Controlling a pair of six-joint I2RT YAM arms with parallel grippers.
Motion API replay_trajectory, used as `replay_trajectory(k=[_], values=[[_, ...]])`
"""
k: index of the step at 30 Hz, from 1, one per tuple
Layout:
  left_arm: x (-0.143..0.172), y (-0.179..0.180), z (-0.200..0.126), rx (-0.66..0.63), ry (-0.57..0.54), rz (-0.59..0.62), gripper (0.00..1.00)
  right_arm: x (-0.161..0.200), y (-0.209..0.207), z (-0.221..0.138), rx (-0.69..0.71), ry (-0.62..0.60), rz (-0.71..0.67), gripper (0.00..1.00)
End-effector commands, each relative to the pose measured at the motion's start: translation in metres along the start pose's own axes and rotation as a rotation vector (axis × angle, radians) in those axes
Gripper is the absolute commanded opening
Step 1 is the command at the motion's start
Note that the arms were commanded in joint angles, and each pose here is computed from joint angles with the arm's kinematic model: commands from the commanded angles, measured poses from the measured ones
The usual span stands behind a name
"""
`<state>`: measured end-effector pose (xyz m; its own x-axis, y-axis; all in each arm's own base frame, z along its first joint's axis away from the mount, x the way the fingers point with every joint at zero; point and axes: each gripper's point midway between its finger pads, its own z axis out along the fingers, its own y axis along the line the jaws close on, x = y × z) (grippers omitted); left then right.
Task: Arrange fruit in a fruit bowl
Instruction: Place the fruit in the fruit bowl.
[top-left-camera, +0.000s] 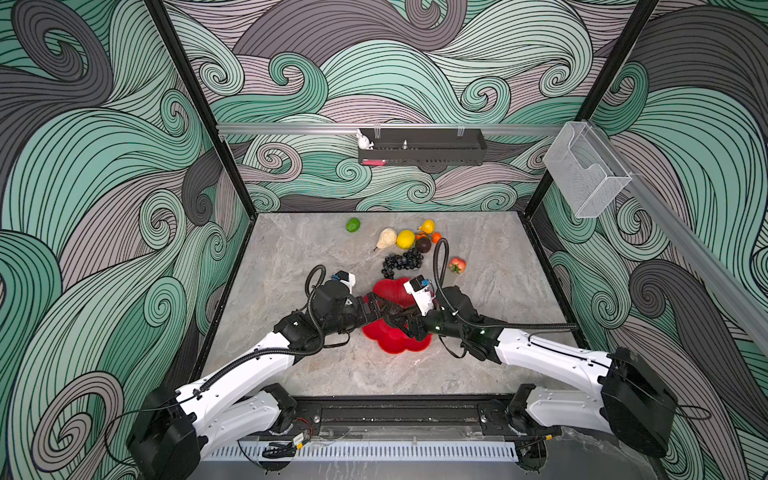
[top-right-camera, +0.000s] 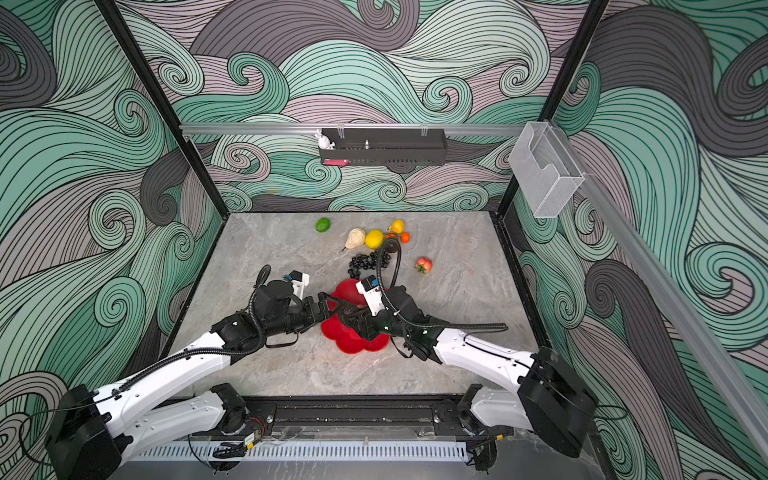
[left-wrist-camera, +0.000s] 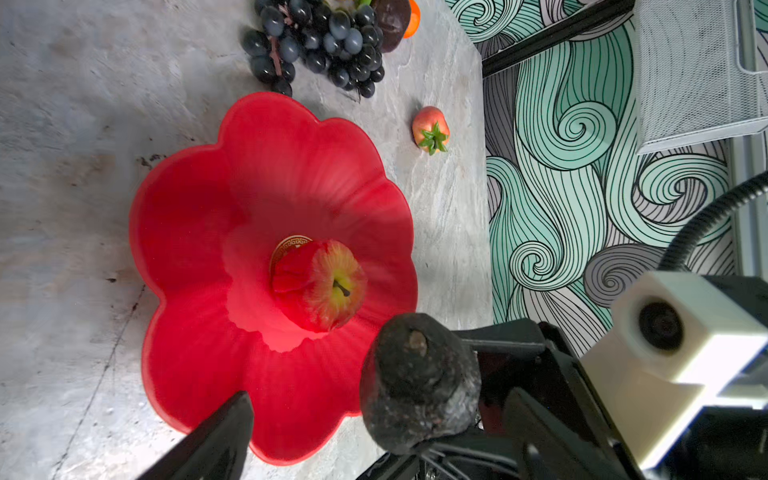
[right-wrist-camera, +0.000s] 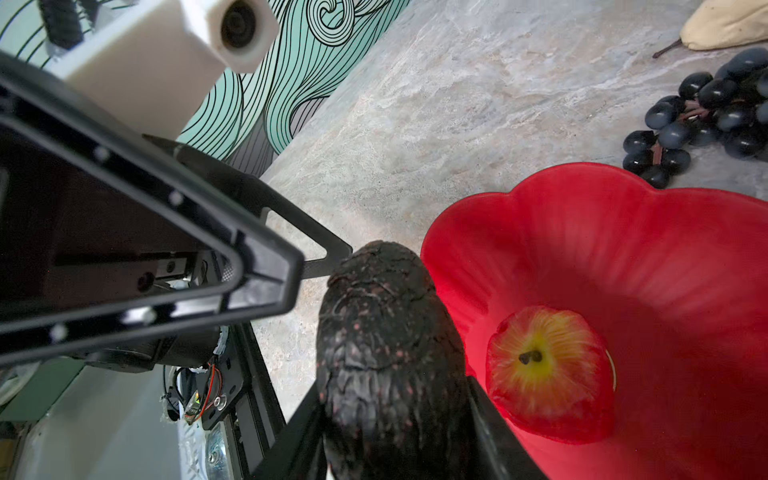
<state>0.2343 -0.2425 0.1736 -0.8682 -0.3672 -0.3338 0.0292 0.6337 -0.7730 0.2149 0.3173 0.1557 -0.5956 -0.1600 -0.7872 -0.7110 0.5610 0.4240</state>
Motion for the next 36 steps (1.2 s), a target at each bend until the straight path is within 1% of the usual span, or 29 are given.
replay_trajectory(k=[1, 8, 15, 18, 20, 22, 25, 30, 33, 35, 36], values=[[-0.002, -0.028, -0.002, 0.069, 0.012, -0.006, 0.94, -0.019, 0.005, -0.004, 0.017, -0.103, -0.075, 0.45], [0.007, -0.025, 0.01, 0.035, 0.038, -0.017, 0.87, -0.018, 0.011, -0.001, 0.005, -0.116, -0.095, 0.45], [0.011, -0.029, 0.014, 0.036, 0.055, -0.01, 0.7, -0.014, 0.013, 0.002, 0.011, -0.112, -0.106, 0.45], [0.012, -0.027, 0.013, 0.029, 0.052, -0.01, 0.66, -0.013, 0.013, 0.003, 0.015, -0.11, -0.108, 0.45], [0.011, -0.026, 0.012, 0.026, 0.049, -0.006, 0.6, -0.014, 0.012, 0.003, 0.021, -0.111, -0.11, 0.45], [0.011, -0.025, 0.011, 0.022, 0.046, -0.004, 0.58, -0.013, 0.011, 0.003, 0.024, -0.108, -0.111, 0.45], [0.01, -0.025, 0.012, 0.018, 0.042, -0.004, 0.52, -0.012, 0.011, 0.004, 0.022, -0.108, -0.11, 0.46], [0.009, -0.027, 0.012, 0.018, 0.042, 0.001, 0.48, -0.011, 0.011, 0.004, 0.027, -0.103, -0.111, 0.48], [0.008, -0.025, 0.011, 0.004, 0.038, 0.011, 0.48, -0.011, 0.01, 0.004, 0.032, -0.099, -0.112, 0.5], [0.007, -0.023, 0.01, -0.011, 0.032, 0.021, 0.48, -0.011, 0.009, 0.003, 0.039, -0.099, -0.111, 0.54], [0.005, -0.022, 0.009, -0.024, 0.026, 0.032, 0.48, -0.01, 0.007, 0.002, 0.053, -0.096, -0.11, 0.59]])
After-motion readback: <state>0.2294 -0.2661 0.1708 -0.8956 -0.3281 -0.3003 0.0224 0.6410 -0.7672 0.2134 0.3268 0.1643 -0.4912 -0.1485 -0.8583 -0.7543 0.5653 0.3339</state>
